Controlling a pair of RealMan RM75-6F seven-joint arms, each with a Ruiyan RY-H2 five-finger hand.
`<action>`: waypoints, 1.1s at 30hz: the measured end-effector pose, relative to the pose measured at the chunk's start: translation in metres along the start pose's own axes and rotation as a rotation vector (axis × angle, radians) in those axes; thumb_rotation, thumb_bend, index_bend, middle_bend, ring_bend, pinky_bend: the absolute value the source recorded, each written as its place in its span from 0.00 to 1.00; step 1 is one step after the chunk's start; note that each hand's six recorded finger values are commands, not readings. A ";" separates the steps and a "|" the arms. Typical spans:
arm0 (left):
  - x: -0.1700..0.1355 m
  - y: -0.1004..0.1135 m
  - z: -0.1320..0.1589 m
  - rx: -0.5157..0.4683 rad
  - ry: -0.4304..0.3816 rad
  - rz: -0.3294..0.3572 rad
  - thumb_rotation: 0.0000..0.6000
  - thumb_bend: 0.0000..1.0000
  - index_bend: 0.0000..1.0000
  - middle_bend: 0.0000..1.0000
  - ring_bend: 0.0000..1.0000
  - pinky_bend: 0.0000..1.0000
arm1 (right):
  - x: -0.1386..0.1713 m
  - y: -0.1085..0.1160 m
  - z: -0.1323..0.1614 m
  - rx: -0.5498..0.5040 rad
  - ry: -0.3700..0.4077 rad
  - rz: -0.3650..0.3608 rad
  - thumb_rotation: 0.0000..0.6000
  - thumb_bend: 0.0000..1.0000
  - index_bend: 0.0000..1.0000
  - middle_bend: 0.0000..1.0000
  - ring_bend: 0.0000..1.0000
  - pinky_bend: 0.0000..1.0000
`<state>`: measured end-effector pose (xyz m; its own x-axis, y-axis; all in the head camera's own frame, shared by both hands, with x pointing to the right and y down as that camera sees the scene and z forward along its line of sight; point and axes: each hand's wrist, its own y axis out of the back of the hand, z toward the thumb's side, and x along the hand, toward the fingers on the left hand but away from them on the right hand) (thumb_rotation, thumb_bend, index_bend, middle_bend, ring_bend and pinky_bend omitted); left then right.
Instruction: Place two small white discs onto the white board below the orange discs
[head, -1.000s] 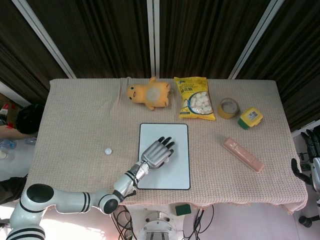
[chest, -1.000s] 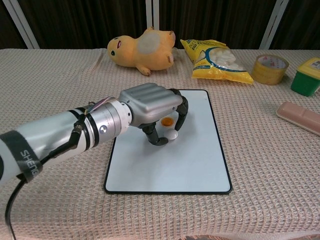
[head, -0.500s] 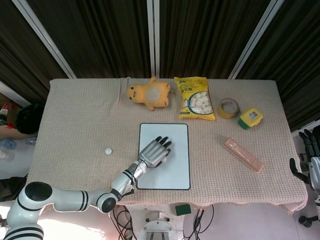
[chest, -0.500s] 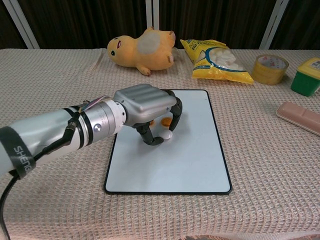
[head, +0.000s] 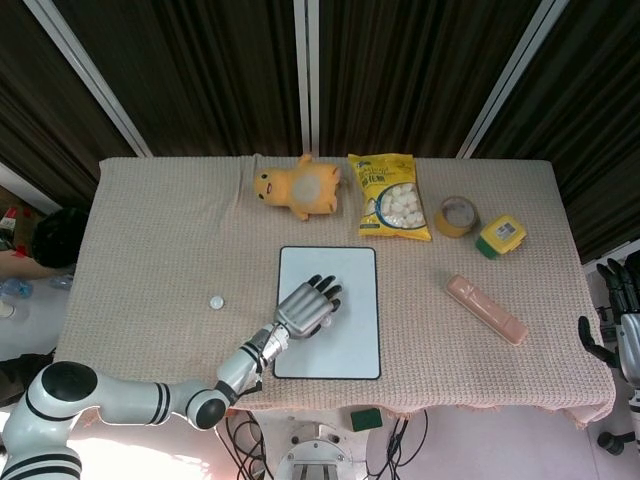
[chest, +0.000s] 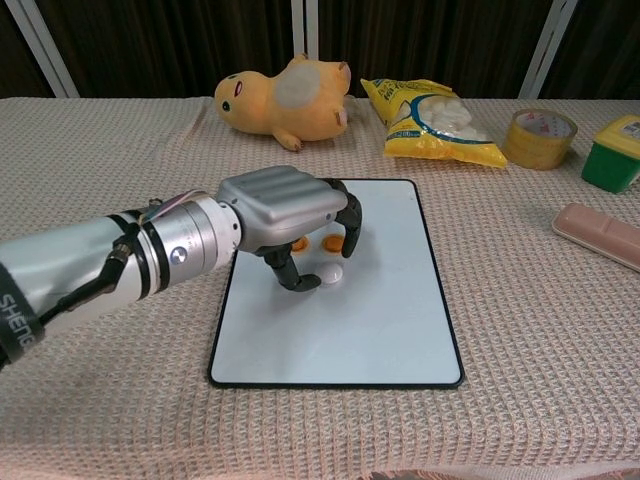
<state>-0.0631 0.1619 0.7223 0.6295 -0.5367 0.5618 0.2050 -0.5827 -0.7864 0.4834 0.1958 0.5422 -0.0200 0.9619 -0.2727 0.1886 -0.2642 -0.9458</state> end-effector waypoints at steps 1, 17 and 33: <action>0.000 0.000 0.000 0.000 0.000 0.000 1.00 0.29 0.32 0.16 0.07 0.18 | 0.000 0.000 0.000 0.000 0.000 -0.001 1.00 0.47 0.00 0.00 0.00 0.00; -0.061 0.028 -0.077 0.011 0.191 0.110 1.00 0.26 0.31 0.16 0.07 0.18 | -0.001 0.001 0.006 -0.001 0.018 0.000 1.00 0.47 0.00 0.00 0.00 0.00; -0.121 -0.027 -0.153 -0.085 0.349 0.046 1.00 0.26 0.32 0.16 0.07 0.18 | -0.002 -0.004 0.011 0.013 0.025 0.019 1.00 0.47 0.00 0.00 0.00 0.00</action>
<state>-0.2593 0.1493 0.7148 0.3400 -0.7310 0.5917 0.1102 -0.5939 -0.7970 0.4720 0.1943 0.5450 0.0082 0.9582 -0.2859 0.1755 -0.2828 -0.9430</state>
